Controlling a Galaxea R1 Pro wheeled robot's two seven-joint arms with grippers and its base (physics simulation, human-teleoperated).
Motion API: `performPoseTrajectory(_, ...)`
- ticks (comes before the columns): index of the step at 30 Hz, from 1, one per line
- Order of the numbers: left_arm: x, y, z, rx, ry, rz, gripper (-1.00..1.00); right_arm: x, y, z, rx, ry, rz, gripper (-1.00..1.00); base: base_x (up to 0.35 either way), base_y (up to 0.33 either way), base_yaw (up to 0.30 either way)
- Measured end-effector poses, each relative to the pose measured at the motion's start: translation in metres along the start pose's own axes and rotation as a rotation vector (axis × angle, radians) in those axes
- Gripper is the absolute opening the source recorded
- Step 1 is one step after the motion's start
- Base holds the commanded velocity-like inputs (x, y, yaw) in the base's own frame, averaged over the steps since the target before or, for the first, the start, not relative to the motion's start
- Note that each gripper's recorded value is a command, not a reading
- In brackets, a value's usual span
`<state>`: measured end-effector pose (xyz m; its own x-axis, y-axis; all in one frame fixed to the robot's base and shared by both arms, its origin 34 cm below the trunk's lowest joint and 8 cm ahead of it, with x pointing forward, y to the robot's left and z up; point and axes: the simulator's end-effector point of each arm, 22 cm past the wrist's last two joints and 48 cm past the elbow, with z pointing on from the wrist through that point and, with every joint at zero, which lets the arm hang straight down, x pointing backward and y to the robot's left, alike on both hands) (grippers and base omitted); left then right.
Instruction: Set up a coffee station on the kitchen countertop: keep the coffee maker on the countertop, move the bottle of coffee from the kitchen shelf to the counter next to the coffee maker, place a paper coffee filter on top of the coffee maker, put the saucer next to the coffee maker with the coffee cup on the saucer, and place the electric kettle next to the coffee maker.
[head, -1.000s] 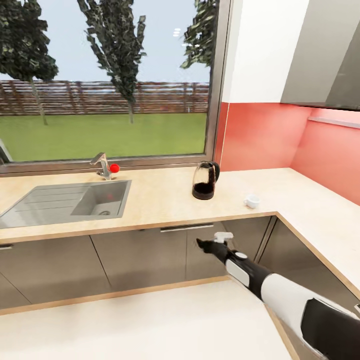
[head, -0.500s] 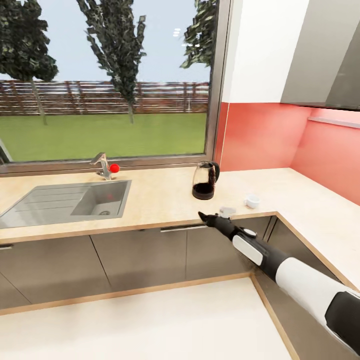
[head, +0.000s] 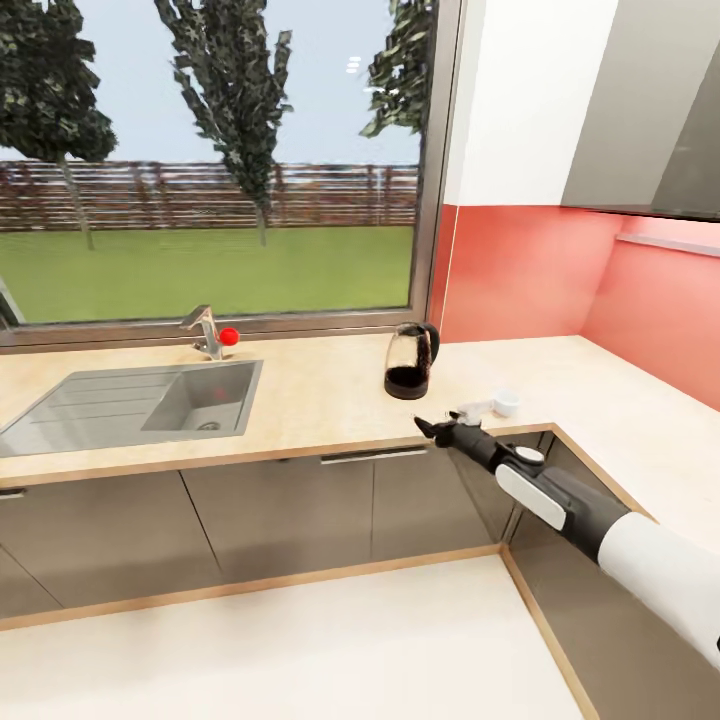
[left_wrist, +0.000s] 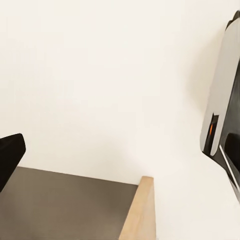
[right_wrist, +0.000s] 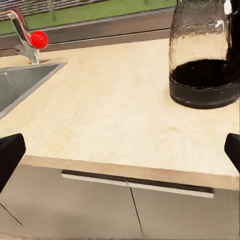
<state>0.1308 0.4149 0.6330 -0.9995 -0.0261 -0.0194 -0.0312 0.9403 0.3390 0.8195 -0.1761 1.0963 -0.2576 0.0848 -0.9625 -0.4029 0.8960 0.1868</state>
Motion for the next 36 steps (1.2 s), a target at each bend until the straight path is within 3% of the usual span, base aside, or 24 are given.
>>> performPoseTrajectory(2,0.0,0.0,0.0,0.0,0.001,-0.001,1.0,0.003,-0.017,-0.006,0.022,0.019,-0.112,1.0,0.0,0.0,0.0)
performPoseTrajectory(5,0.001,-0.001,0.0,0.002,0.002,-0.002,1.0,0.004,-0.049,-0.017,0.067,0.036,-0.192,1.0,0.0,0.0,0.0)
performPoseTrajectory(7,0.001,-0.002,0.0,0.003,0.003,-0.003,1.0,-0.003,-0.067,-0.024,0.091,0.031,-0.207,1.0,0.0,0.0,0.0)
performPoseTrajectory(11,0.003,-0.002,0.0,0.002,0.01,-0.002,1.0,-0.021,-0.081,-0.035,0.066,0.007,-0.204,1.0,0.0,0.0,0.0)
performPoseTrajectory(16,0.013,-0.001,-0.001,-0.005,0.056,0.007,1.0,-0.032,-0.077,-0.045,-0.029,0.003,-0.235,1.0,0.003,0.0,0.0)
performPoseTrajectory(21,-0.025,-0.01,0.0,0.011,-0.023,0.001,1.0,-0.029,-0.07,-0.041,-0.036,0.002,-0.231,1.0,0.005,0.0,0.0)
performPoseTrajectory(29,-0.033,-0.012,-0.001,0.013,-0.061,-0.013,1.0,-0.026,-0.049,-0.03,-0.067,-0.005,-0.214,1.0,0.0,0.0,0.0)
performPoseTrajectory(36,-0.039,-0.012,-0.001,0.013,-0.089,-0.018,1.0,-0.027,-0.046,-0.03,-0.069,-0.006,-0.212,1.0,0.099,0.0,0.0)
